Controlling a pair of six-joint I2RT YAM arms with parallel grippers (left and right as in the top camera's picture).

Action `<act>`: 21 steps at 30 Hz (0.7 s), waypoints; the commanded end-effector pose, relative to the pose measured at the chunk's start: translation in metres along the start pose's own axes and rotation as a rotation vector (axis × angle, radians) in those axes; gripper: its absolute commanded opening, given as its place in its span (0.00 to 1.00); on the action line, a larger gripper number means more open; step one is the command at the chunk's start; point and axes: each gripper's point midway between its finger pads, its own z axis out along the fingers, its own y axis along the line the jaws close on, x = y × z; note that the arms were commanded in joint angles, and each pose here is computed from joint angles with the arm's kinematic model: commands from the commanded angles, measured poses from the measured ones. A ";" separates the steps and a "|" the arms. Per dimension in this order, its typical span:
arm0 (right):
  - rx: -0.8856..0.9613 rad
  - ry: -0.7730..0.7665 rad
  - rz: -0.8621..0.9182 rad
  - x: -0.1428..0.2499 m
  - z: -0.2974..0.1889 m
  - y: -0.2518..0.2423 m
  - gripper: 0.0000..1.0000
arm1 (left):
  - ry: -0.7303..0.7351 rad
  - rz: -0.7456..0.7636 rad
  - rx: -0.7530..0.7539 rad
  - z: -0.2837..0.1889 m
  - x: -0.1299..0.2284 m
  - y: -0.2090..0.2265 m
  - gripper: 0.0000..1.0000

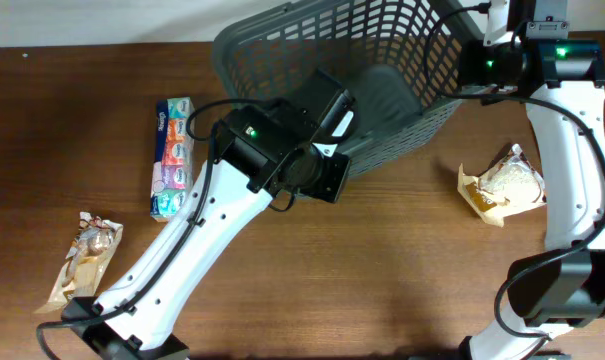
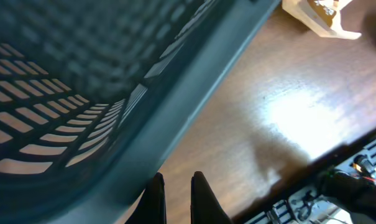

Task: Pack container

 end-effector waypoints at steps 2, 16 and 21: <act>-0.003 0.023 -0.014 0.004 -0.002 0.004 0.04 | -0.032 -0.010 -0.066 -0.001 -0.008 0.011 0.02; 0.001 0.098 -0.010 0.023 -0.003 0.003 0.04 | -0.022 -0.111 -0.252 -0.008 -0.003 0.058 0.02; 0.021 0.132 -0.010 0.031 -0.004 -0.001 0.04 | -0.028 -0.174 -0.276 -0.014 -0.005 0.082 0.02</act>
